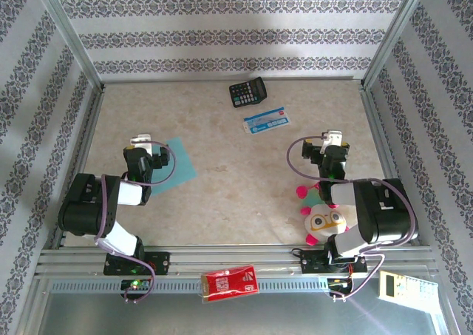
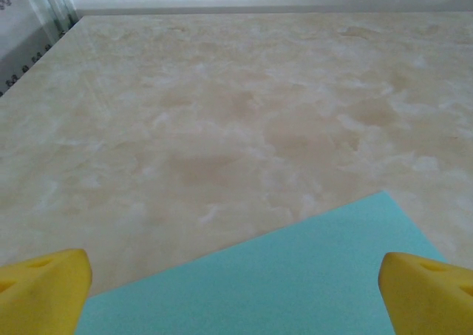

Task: Fold a paper plane with a square sheet of paper (pick it up from the middle)
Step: Move the square sheet of paper to the center of the table.

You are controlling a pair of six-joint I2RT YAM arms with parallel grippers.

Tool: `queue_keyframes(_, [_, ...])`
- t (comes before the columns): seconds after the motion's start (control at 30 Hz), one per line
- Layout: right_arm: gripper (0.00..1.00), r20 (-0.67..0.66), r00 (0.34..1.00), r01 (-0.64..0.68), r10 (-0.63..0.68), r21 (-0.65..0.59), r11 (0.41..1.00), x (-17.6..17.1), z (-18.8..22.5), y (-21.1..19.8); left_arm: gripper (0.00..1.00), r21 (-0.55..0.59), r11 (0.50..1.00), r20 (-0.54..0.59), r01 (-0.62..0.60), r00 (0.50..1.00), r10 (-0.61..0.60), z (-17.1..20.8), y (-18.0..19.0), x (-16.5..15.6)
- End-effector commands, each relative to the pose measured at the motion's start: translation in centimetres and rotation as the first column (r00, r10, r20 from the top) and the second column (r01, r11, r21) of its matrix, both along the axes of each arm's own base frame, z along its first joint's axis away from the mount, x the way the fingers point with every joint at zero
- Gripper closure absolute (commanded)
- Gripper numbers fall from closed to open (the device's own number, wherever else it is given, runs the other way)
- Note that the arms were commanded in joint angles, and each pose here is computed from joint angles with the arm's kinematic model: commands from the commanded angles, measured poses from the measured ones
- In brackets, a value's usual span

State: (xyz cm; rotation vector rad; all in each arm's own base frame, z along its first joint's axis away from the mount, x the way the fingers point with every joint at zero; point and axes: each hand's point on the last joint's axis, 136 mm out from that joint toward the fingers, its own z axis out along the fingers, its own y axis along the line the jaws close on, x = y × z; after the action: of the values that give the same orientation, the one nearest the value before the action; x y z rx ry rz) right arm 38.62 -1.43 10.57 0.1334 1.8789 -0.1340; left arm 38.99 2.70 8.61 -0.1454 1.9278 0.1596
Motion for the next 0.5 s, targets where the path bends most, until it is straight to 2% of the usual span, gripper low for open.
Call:
queue_keyframes(0.0, [0.02,0.053,0.993,0.113,-0.11,-0.067,0.991,-0.1,4.5,-0.8,0.0,0.003,0.994,0.037,-0.109,0.993,0.109,3.4,1.9,0.0])
queue_keyframes(0.13, [0.02,0.033,0.984,0.174,-0.175,0.05,0.984,-2.3,7.1,-1.9,0.0,-0.064,0.966,0.062,-0.25,0.965,0.254,6.8,3.8,-2.2])
queue_keyframes(0.23, [0.02,0.0,0.967,0.252,-0.254,0.129,0.959,-4.6,7.7,-3.1,0.0,-0.163,0.969,0.028,-0.186,0.981,0.193,8.3,2.2,-3.5])
queue_keyframes(0.33, [0.02,-0.024,0.983,0.183,-0.183,0.259,0.948,-5.8,8.0,-1.4,0.0,-0.329,0.943,-0.007,-0.054,0.998,0.055,8.8,-1.1,-4.3])
queue_keyframes(0.4, [0.02,-0.064,0.994,0.1,-0.084,0.322,0.941,-5.8,8.1,1.0,0.0,-0.449,0.893,-0.054,-0.029,0.999,0.005,8.3,-2.9,-4.8])
queue_keyframes(0.47, [0.02,-0.118,0.992,0.003,0.039,0.335,0.942,-5.7,7.9,4.4,0.0,-0.528,0.848,-0.148,-0.046,0.988,-0.039,7.0,-4.7,-5.3])
